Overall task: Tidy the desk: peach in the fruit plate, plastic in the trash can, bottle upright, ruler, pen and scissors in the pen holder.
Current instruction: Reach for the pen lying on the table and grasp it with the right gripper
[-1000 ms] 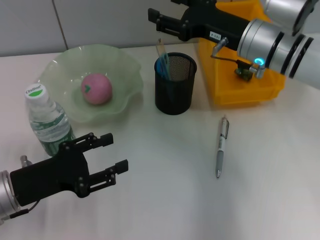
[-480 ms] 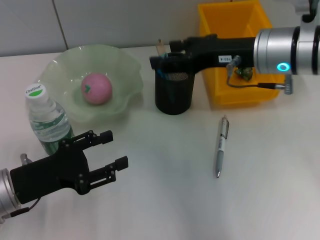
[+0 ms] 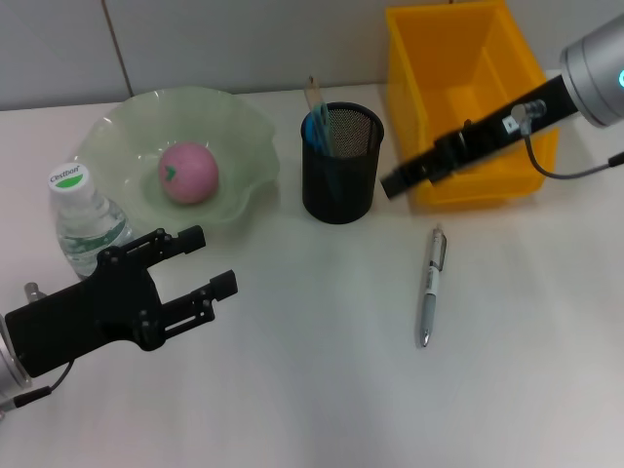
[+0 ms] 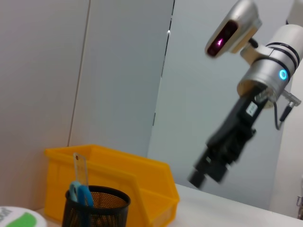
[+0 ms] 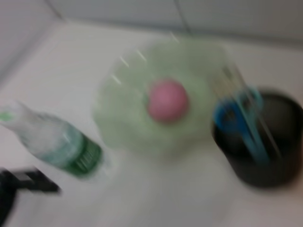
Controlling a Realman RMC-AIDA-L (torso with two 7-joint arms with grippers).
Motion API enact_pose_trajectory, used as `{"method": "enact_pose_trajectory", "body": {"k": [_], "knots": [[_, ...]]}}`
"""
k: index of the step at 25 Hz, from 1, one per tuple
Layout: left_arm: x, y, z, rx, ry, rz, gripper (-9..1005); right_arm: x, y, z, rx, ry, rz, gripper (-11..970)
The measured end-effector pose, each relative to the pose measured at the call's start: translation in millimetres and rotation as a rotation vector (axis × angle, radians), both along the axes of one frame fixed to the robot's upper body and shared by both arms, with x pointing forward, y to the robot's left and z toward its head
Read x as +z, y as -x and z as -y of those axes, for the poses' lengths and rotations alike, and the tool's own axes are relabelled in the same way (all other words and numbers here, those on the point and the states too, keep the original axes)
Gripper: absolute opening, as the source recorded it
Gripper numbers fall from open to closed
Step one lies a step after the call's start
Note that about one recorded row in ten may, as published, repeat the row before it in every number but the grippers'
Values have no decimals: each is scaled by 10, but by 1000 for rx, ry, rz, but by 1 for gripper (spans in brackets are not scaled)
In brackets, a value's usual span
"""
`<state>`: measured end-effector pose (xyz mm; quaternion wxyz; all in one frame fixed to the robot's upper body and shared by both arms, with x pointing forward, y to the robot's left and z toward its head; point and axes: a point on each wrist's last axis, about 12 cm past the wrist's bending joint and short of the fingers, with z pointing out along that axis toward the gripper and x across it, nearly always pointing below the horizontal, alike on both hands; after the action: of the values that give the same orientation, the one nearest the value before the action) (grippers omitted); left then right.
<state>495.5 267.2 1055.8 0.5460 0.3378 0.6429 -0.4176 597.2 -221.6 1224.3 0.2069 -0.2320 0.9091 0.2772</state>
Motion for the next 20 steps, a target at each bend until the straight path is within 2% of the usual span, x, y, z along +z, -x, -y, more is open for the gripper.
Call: {"method": "enact_pose_trajectory", "body": {"k": [1, 2, 6, 11, 16, 20], "knots": [[3, -9, -1, 4, 0, 1, 713, -37, -45, -7, -37, 77, -113, 776], [3, -9, -1, 4, 0, 1, 713, -37, -45, -7, -37, 77, -113, 776], [35, -38, -10, 9, 9, 10, 713, -156, -119, -111, -109, 259, -292, 774], [113, -30, -37, -10, 32, 39, 713, -284, -149, -265, -135, 370, -360, 771], [127, -26, -48, -11, 30, 57, 713, -408, -206, -418, -117, 387, -386, 768], [132, -26, -44, -17, 30, 61, 713, -492, -225, -450, -118, 392, -401, 766]]}}
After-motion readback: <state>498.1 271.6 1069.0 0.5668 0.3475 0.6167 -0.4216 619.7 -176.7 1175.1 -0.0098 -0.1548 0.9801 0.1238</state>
